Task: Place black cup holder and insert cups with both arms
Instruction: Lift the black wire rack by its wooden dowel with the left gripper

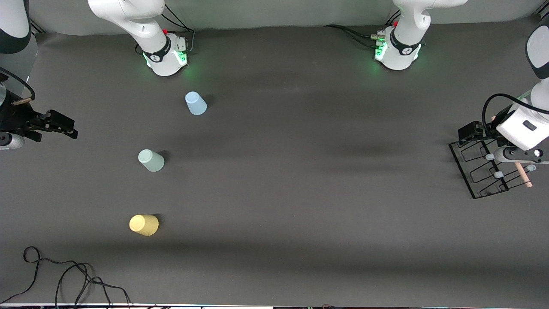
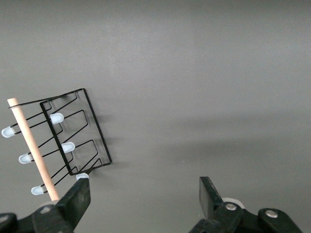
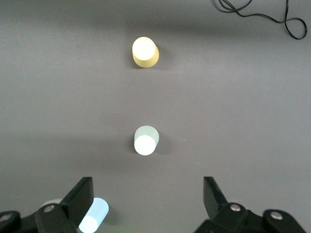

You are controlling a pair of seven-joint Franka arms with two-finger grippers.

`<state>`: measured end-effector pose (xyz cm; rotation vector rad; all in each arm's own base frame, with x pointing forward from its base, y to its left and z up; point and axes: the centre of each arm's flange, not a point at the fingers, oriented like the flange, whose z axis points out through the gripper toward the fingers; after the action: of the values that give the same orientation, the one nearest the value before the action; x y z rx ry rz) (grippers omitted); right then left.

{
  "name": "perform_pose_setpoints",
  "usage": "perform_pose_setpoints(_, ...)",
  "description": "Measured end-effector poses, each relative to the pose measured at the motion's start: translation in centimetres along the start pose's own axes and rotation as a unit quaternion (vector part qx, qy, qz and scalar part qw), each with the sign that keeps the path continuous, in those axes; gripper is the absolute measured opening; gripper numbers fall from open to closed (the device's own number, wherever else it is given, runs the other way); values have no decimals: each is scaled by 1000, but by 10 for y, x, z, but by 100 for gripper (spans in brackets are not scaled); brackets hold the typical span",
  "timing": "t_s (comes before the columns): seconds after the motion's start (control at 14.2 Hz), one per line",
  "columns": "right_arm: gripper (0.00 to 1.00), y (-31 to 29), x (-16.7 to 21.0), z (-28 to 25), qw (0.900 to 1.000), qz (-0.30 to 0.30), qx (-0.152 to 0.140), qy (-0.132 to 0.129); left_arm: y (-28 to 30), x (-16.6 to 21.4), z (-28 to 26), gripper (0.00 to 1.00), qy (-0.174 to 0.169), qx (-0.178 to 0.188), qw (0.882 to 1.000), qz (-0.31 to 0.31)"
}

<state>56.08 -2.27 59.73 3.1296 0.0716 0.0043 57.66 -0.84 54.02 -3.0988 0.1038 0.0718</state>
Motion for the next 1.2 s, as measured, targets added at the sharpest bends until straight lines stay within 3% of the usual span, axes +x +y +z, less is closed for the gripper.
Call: perform_pose_setpoints(1.2, 100, 3, -2, -3, 1000, 3, 0, 3, -16, -2, 4, 100, -10, -1, 1000, -13)
